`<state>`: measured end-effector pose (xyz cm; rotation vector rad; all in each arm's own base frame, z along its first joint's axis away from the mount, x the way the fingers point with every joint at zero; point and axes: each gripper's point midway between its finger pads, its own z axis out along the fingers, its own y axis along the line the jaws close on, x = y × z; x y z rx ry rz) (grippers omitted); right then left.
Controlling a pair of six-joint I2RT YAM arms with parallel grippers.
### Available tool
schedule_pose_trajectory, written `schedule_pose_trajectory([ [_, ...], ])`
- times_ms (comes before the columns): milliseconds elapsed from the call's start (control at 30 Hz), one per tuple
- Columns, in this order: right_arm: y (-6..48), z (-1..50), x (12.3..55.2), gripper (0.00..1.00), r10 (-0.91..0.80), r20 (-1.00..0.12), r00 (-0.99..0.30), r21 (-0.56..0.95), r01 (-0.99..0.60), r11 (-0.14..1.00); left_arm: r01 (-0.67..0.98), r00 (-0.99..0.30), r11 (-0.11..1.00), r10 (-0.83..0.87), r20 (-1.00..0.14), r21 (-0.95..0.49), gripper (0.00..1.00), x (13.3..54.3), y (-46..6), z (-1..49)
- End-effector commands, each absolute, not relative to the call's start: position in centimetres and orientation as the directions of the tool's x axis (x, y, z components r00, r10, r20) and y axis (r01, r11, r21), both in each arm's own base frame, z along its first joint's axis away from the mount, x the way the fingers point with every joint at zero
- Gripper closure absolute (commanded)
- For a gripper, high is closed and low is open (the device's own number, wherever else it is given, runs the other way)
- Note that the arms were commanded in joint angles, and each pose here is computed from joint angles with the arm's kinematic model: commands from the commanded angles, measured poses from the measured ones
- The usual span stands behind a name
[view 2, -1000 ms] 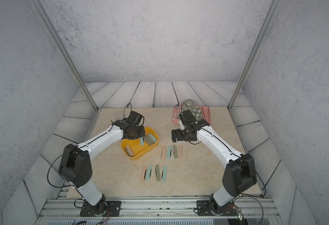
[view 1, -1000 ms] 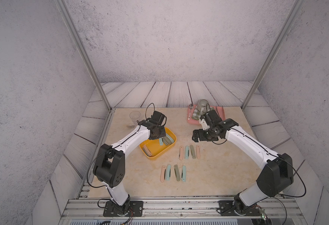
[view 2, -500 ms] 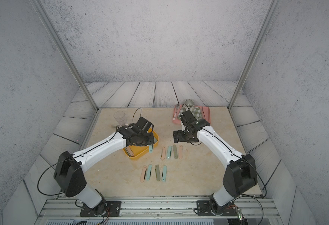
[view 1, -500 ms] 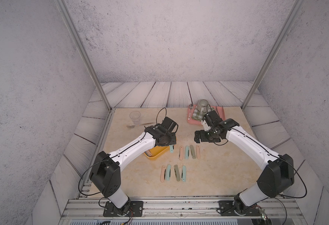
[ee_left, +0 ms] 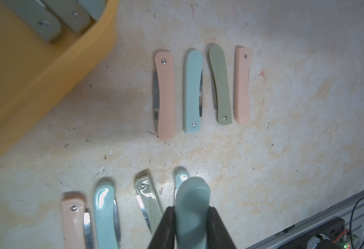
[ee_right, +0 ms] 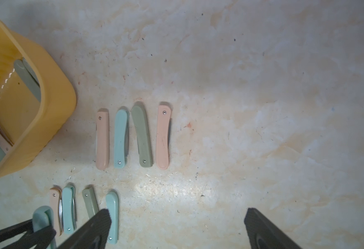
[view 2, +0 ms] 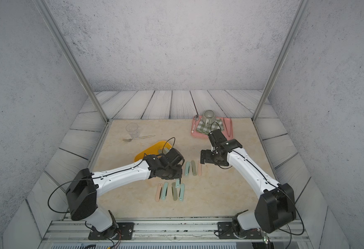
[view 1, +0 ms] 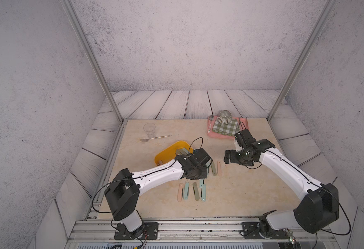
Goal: Take the fruit knife out of the storage box
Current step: Place the fruit knife at the center of the board.
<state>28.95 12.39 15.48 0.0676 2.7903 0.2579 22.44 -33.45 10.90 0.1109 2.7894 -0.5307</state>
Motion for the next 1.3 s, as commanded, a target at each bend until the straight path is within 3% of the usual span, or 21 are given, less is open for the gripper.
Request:
schedule_pose_trajectory([
  [0,11.5,16.0,28.3,0.01,0.122,-0.333,-0.935,0.212,0.052,0.976,0.095,-0.957,0.928,-0.015,-0.29,-0.361,0.77,21.9,-35.1,9.4],
  [467,9.7,16.3,26.8,0.01,0.188,-0.326,-0.927,0.284,0.094,0.954,0.061,-0.973,0.926,-0.029,-0.229,-0.373,0.77,19.4,-40.0,5.0],
  [1267,10.5,16.7,26.3,0.01,0.183,-0.334,-0.925,0.337,0.065,0.939,0.047,-0.974,0.965,-0.013,-0.226,-0.257,0.69,19.1,-38.4,2.0],
])
